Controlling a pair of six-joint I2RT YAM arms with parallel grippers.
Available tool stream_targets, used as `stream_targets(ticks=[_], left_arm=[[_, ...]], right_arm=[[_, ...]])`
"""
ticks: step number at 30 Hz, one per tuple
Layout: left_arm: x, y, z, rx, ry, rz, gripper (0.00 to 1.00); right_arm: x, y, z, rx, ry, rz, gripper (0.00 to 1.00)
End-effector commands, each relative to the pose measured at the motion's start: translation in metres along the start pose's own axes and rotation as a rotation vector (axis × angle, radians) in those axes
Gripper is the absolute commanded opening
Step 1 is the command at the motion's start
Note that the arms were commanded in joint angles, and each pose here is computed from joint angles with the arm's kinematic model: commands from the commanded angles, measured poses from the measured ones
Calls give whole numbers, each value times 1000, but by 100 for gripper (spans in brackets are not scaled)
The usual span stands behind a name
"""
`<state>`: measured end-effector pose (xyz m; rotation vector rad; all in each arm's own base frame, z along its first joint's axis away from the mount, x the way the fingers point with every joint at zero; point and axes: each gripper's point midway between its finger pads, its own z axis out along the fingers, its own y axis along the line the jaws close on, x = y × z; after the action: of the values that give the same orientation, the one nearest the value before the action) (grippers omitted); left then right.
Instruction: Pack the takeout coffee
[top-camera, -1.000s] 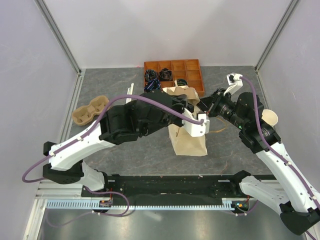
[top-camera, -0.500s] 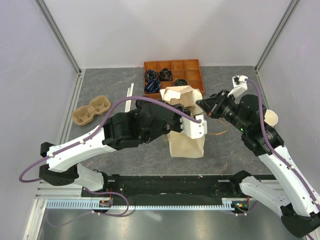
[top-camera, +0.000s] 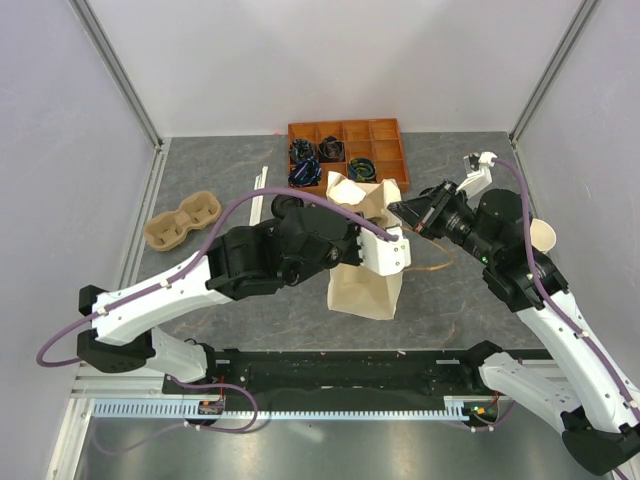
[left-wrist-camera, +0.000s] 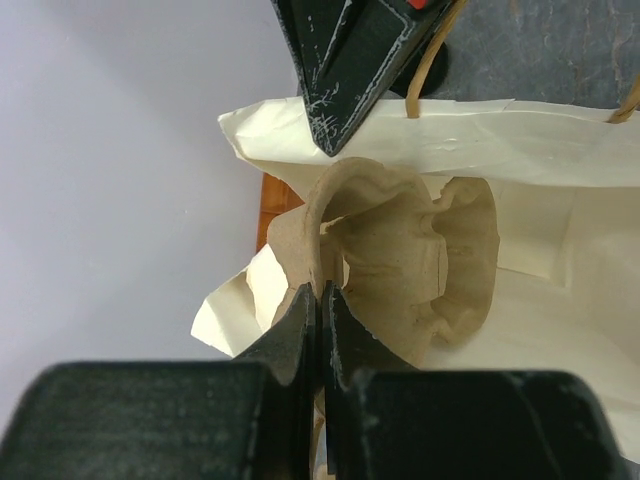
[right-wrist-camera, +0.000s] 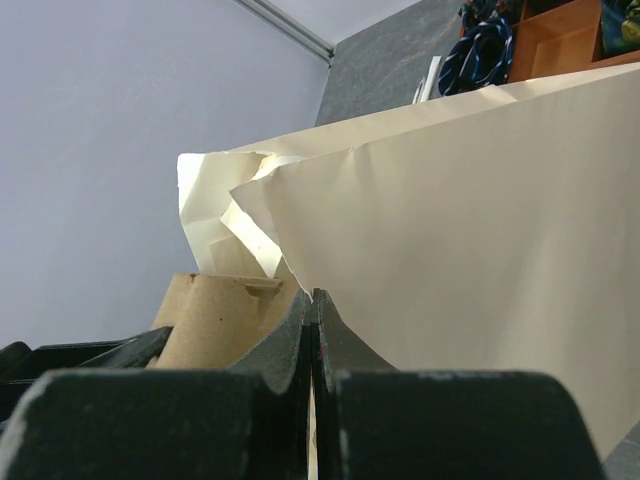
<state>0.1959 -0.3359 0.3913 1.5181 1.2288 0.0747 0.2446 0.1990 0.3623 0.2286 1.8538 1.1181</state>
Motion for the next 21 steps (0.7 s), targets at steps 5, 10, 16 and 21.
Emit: stream_targets(ticks=[5, 10, 16, 21], left_arm=[[0, -26, 18, 89, -38, -73, 2], [6, -37, 26, 98, -44, -75, 2], [9, -51, 41, 102, -54, -88, 2], [17, -64, 52, 126, -55, -80, 2]], right_arm=[[4, 16, -5, -64, 32, 39, 0], [6, 14, -7, -66, 32, 14, 0], [13, 7, -9, -54, 52, -2, 0], [16, 2, -10, -39, 58, -6, 0]])
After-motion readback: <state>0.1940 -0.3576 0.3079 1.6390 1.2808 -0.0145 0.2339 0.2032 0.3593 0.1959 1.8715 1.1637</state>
